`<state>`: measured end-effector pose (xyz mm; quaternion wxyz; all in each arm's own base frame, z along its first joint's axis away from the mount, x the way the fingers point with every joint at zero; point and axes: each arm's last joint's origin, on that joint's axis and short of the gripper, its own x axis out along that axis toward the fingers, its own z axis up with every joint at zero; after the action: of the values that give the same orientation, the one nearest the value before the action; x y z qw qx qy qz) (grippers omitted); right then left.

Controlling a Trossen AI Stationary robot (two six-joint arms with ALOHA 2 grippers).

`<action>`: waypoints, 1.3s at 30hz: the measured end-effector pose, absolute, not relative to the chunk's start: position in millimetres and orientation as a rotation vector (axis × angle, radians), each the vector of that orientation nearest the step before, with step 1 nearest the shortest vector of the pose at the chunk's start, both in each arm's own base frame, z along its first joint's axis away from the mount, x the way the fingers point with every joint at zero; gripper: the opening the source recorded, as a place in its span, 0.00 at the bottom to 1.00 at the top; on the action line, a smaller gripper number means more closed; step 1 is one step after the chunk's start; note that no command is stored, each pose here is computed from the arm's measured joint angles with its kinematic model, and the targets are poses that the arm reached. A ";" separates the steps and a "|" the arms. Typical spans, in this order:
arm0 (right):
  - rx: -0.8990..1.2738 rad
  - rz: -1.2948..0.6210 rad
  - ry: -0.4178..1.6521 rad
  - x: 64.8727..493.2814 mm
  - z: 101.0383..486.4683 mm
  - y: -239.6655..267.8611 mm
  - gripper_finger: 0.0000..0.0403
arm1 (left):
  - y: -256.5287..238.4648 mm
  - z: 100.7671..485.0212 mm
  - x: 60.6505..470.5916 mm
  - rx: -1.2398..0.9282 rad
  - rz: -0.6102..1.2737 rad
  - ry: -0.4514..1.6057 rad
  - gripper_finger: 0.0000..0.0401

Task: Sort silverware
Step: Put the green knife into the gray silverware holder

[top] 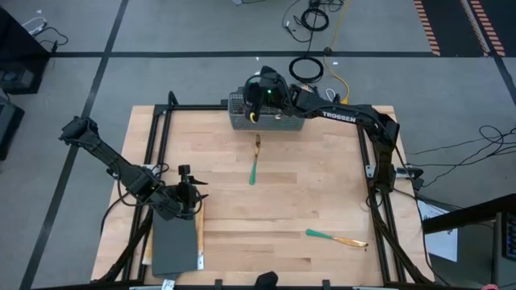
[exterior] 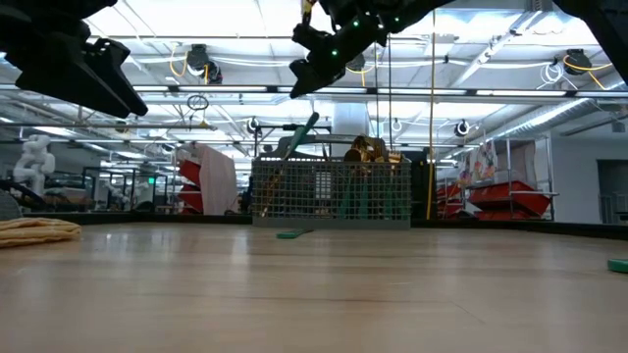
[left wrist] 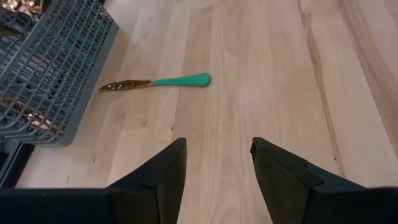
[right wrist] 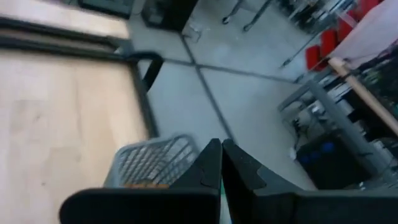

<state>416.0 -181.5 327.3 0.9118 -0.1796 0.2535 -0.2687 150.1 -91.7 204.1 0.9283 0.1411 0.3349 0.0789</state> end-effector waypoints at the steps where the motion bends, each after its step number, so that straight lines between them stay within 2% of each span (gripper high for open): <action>1: -0.368 -0.540 0.551 414.5 326.3 -178.7 0.00 | -91.7 204.0 150.1 0.289 0.162 0.687 0.47; 4: -0.477 -0.491 0.669 412.3 323.4 -165.1 0.02 | -90.9 203.0 149.0 0.299 0.165 0.701 0.47; 7: -0.620 -0.495 0.766 412.4 323.1 -150.7 0.08 | -90.3 202.3 148.3 0.308 0.166 0.711 0.47; 11: -0.601 -0.518 0.850 410.2 318.8 -134.8 0.22 | -89.5 202.5 148.2 0.320 0.189 0.701 0.47; 15: -0.709 -0.572 1.018 400.9 314.0 -135.1 0.39 | -88.8 201.8 147.3 0.333 0.193 0.712 0.47; 19: -0.814 -0.554 0.983 404.6 319.9 -140.6 0.49 | -88.2 202.0 147.3 0.344 0.208 0.705 0.47; 26: -0.913 -0.552 0.971 403.7 325.6 -154.9 0.50 | -87.4 202.6 147.6 0.353 0.237 0.688 0.47; 39: -0.988 -0.388 1.026 399.0 314.3 -174.7 0.48 | -85.1 202.5 146.5 0.388 0.284 0.681 0.47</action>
<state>399.0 -174.7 314.3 0.7398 -0.4503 0.4676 -0.1769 146.5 -85.1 202.5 0.9144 0.1885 0.3306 0.1377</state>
